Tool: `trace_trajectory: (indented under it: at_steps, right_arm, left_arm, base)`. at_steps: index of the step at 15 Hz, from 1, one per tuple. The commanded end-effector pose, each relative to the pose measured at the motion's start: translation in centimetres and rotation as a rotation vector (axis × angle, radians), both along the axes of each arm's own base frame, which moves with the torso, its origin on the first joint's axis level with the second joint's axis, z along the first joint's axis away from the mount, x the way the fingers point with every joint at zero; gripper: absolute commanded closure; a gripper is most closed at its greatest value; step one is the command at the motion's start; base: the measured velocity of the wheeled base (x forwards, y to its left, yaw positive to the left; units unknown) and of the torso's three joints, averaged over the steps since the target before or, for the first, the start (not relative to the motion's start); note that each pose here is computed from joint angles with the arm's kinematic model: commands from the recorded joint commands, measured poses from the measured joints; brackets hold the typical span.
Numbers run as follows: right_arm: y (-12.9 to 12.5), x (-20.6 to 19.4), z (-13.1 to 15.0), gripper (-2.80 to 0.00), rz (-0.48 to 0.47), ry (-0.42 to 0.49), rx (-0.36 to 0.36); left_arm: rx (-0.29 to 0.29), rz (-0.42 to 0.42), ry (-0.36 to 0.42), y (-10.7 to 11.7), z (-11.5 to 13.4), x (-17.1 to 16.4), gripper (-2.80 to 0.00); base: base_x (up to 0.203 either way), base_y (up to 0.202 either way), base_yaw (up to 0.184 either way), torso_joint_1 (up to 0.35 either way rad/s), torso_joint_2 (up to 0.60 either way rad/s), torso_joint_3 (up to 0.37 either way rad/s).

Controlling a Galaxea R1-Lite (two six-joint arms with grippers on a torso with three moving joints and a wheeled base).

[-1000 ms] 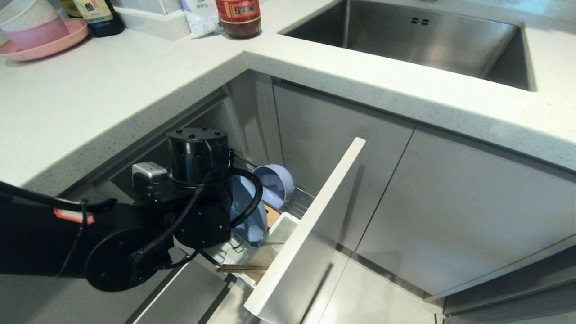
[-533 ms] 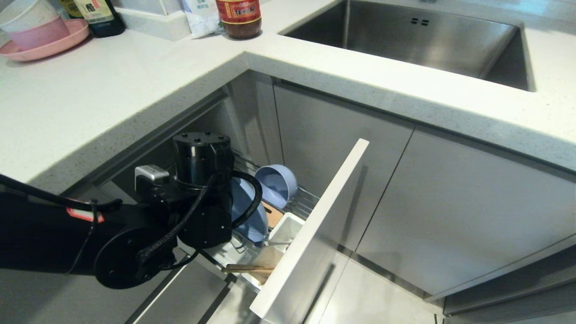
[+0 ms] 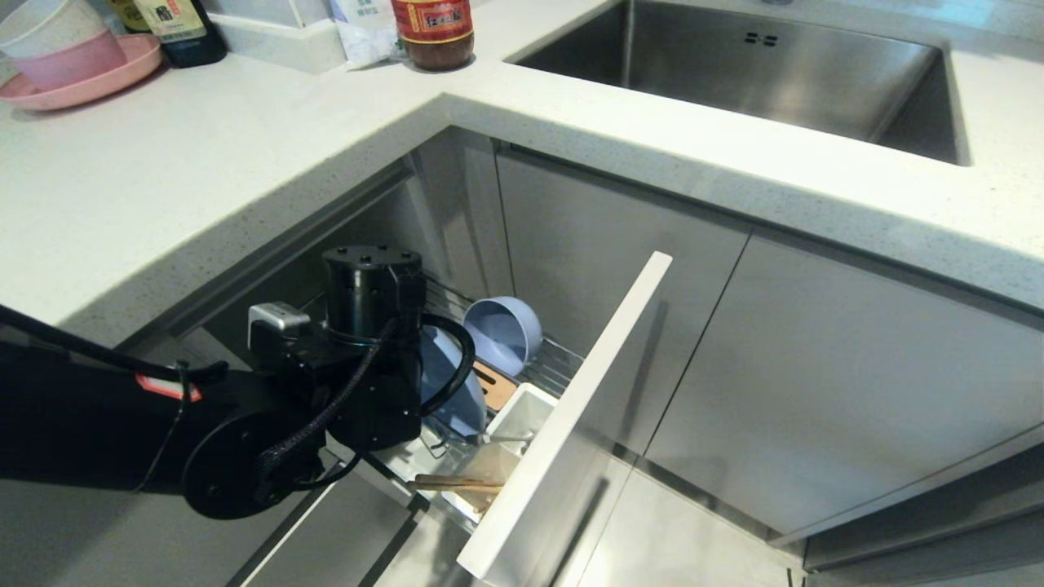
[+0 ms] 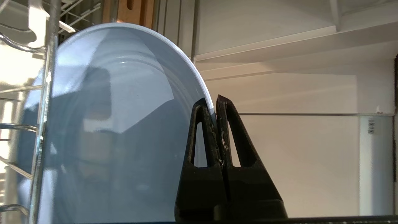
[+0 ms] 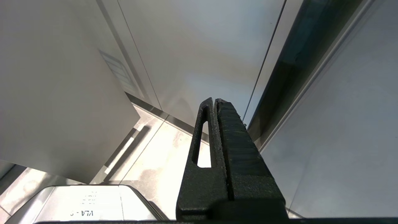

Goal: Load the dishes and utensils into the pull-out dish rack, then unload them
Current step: Pick up the plate and place it in the cupboard

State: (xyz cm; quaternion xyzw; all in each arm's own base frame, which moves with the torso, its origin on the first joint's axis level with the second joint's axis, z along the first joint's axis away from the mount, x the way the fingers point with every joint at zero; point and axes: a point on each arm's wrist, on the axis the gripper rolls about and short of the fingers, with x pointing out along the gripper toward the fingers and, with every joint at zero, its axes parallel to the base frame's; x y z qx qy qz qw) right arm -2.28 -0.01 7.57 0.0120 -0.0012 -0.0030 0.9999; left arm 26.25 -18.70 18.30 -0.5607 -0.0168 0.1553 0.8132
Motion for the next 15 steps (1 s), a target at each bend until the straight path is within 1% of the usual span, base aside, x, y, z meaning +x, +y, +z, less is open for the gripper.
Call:
trace_trajectory:
  at_steps: [1,2,3,8,11,14,15]
  right_arm:
    - [0.0,0.0,0.0,0.00,0.000,-0.002,0.000]
    - [0.0,0.0,0.0,0.00,0.000,-0.002,0.000]
    - [0.0,0.0,0.0,0.00,0.000,-0.003,0.000]
    - [0.0,0.0,0.0,0.00,0.000,-0.002,0.000]
    - [0.0,0.0,0.0,0.00,0.000,-0.002,0.000]
    - [0.0,0.0,0.0,0.00,0.000,-0.003,0.000]
    - [0.0,0.0,0.0,0.00,0.000,-0.002,0.000]
  left_arm:
    - [0.000,0.005,0.006,0.0,0.0,-0.1,0.00]
    - [-0.002,0.004,0.002,0.0,0.1,-0.2,0.00]
    - [-0.002,0.003,0.001,0.1,0.2,-0.2,-2.80]
    - [0.001,0.004,-0.003,0.1,0.6,-0.6,-2.80]
    - [0.033,-0.003,0.042,0.5,0.8,-1.3,-2.80]
    - [0.035,-0.007,0.039,1.0,1.8,-2.1,-2.80]
    - [0.046,-0.015,0.055,1.1,2.1,-2.6,-2.80]
  base:
    - [0.000,0.000,0.000,0.000,0.00,0.000]
    - [0.000,0.000,0.000,0.000,0.00,0.000]
    - [0.000,0.000,0.000,0.000,0.00,0.000]
    - [0.000,0.000,0.000,0.000,0.00,0.000]
    - [0.000,0.000,0.000,0.000,0.00,0.000]
    - [0.000,0.000,0.000,0.000,0.00,0.000]
    - [0.000,0.000,0.000,0.000,0.00,0.000]
